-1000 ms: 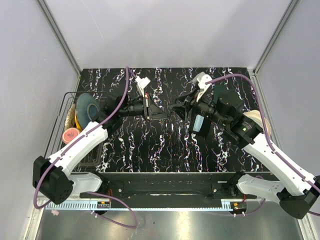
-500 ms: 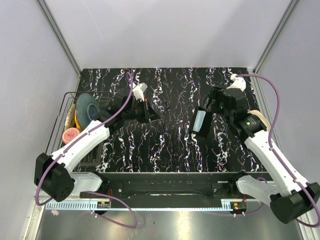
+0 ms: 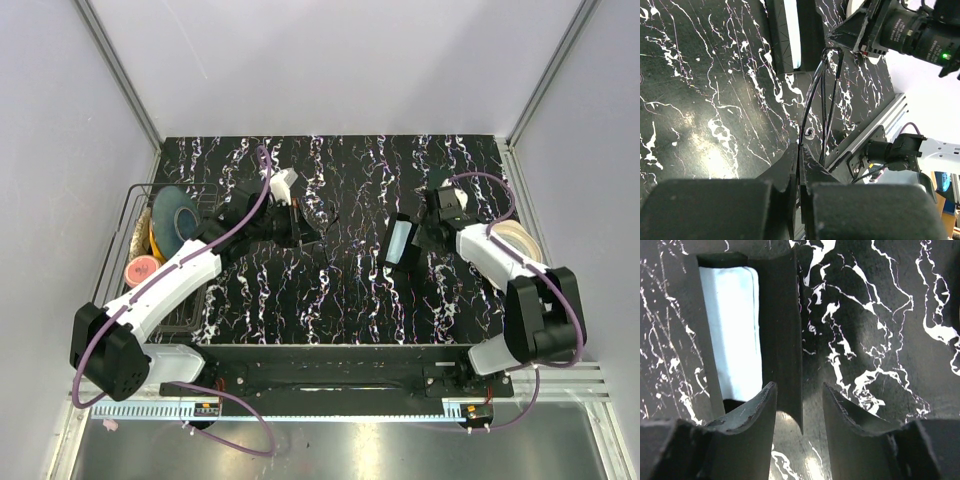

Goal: Organize the sunglasses
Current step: Move the opened sunglasses case to the center of the board.

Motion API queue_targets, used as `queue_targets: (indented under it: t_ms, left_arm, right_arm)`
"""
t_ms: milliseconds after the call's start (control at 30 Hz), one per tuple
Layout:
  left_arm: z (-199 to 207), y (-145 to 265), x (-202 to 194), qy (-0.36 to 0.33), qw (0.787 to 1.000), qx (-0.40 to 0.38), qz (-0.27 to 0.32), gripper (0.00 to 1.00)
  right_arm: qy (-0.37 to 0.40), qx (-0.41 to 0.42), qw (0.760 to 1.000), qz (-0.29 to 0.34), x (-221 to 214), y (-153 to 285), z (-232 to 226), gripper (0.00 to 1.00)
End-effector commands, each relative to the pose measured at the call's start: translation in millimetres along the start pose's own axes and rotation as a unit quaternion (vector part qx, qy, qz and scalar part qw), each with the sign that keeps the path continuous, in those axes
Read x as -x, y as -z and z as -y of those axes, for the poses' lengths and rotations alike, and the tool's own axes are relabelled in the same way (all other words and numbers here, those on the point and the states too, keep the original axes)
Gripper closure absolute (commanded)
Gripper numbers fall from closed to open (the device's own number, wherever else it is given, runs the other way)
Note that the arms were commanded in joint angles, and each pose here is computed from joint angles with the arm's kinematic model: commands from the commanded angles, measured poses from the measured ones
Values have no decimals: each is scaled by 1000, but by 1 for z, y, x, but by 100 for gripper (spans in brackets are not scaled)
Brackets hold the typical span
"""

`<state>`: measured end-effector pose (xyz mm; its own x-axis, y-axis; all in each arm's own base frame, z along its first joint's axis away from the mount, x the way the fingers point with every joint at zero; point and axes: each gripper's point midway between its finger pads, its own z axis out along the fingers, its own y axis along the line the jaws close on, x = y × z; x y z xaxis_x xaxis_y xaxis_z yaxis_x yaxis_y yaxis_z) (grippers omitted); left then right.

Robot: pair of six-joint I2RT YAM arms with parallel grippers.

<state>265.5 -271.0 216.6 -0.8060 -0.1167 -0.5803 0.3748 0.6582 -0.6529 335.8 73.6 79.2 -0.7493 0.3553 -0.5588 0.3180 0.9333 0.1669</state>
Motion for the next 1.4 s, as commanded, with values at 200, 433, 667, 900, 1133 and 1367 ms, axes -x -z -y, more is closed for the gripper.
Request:
queue_targets:
  t_ms: [200,433,667,900,1133,1367]
  left_arm:
    - [-1,0,7,-21,1000,9,10,100]
    - [-8,-2,9,-24,999,30,7,100]
    - [-21,-4,7,-30,997,68,-5,100]
    - [-27,-13,-3,-40,994,101,-32,100]
    - [-56,-33,-14,-54,975,208,-52,100]
    - [-66,-56,-16,-49,964,254,-54,100]
  right_arm:
    - [-18,28,999,-16,5,-47,-16,72]
    - [-41,81,995,-37,1,-49,-40,100]
    - [-18,126,990,-63,-28,-42,-84,100]
    - [-24,164,983,-81,-61,-25,-141,100]
    - [-37,150,984,-92,-76,-28,-155,98]
    - [-46,159,982,-91,-77,-30,-159,70]
